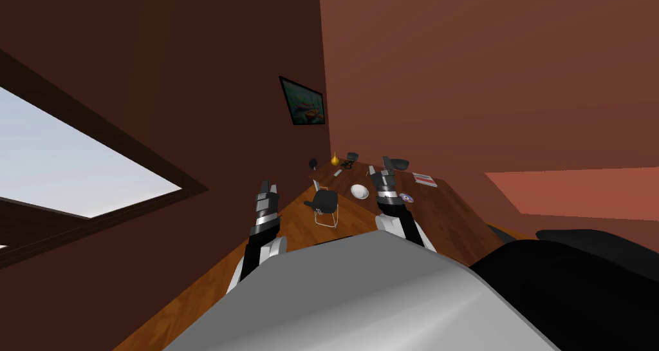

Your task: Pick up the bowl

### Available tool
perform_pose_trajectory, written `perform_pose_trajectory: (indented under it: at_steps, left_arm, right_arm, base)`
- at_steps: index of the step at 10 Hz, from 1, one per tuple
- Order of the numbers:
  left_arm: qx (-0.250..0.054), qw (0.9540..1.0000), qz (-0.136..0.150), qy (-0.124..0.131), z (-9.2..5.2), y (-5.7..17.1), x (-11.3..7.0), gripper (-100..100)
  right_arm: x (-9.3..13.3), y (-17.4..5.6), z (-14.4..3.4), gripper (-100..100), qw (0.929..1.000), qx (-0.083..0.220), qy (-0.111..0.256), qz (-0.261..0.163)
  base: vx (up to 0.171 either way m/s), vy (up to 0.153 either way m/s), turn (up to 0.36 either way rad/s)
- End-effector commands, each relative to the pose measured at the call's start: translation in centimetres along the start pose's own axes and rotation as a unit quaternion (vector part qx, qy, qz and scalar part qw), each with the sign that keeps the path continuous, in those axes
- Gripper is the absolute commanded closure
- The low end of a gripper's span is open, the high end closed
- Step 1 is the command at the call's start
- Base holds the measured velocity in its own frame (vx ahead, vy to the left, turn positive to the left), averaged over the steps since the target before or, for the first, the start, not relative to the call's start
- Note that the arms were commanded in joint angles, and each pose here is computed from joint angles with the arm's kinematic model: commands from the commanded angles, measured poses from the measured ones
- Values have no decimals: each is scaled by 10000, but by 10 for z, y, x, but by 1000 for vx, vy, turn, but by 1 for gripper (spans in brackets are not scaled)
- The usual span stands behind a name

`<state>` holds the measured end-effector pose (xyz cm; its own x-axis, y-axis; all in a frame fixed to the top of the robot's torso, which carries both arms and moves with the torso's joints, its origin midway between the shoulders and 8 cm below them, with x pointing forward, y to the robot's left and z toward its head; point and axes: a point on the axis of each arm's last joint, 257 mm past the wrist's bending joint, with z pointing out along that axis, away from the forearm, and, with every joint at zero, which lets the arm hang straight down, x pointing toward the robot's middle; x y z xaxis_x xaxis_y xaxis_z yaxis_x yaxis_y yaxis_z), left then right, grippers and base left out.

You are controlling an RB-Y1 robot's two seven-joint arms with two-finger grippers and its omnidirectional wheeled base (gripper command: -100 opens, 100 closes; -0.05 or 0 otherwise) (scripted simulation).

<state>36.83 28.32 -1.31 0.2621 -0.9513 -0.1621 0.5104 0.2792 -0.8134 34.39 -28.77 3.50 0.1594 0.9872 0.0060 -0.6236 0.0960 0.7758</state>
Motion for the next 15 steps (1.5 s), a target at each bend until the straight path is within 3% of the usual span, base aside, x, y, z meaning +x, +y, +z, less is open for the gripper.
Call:
perform_pose_trajectory:
  at_steps: [1, 3, 6, 8, 11, 12, 13, 14, 15]
  left_arm:
    - [0, 10000, 0, 0, 0, 0, 0, 0]
    - [0, 10000, -1, 0, 0, 0, 0, 0]
    - [0, 10000, 0, 0, 0, 0, 0, 0]
    - [0, 10000, 0, 0, 0, 0, 0, 0]
    - [0, 10000, -1, 0, 0, 0, 0, 0]
    - [0, 10000, 0, 0, 0, 0, 0, 0]
    - [0, 10000, -1, 0, 0, 0, 0, 0]
    - [0, 10000, 0, 0, 0, 0, 0, 0]
    - [0, 10000, -1, 0, 0, 0, 0, 0]
  right_arm:
    - [8, -18, -5, -100, 9995, 185, 205, -158]
    - [17, -45, -13, -100, 9971, 449, 481, -387]
    - [23, -62, -19, -100, 9945, 612, 654, -537]
    - [34, -92, -32, -100, 9864, 871, 1061, -900]
    - [36, -125, -48, -100, 9779, 1184, 1295, -1133]
    - [40, -140, -57, -100, 9699, 1293, 1542, -1367]
    - [38, -148, -62, -100, 9684, 1390, 1544, -1379]
    - [42, -160, -70, -100, 9591, 1453, 1805, -1627]
    - [39, -170, -77, -100, 9568, 1576, 1809, -1644]
  base:
    - [-23, 19, 9]
    - [-50, 43, 13]
    - [-30, 23, 7]
    - [-38, 40, 27]
    - [-30, 37, 14]
    - [-26, 35, 33]
    - [-24, 24, 12]
    - [-36, 33, 32]
    - [-32, 31, 21]
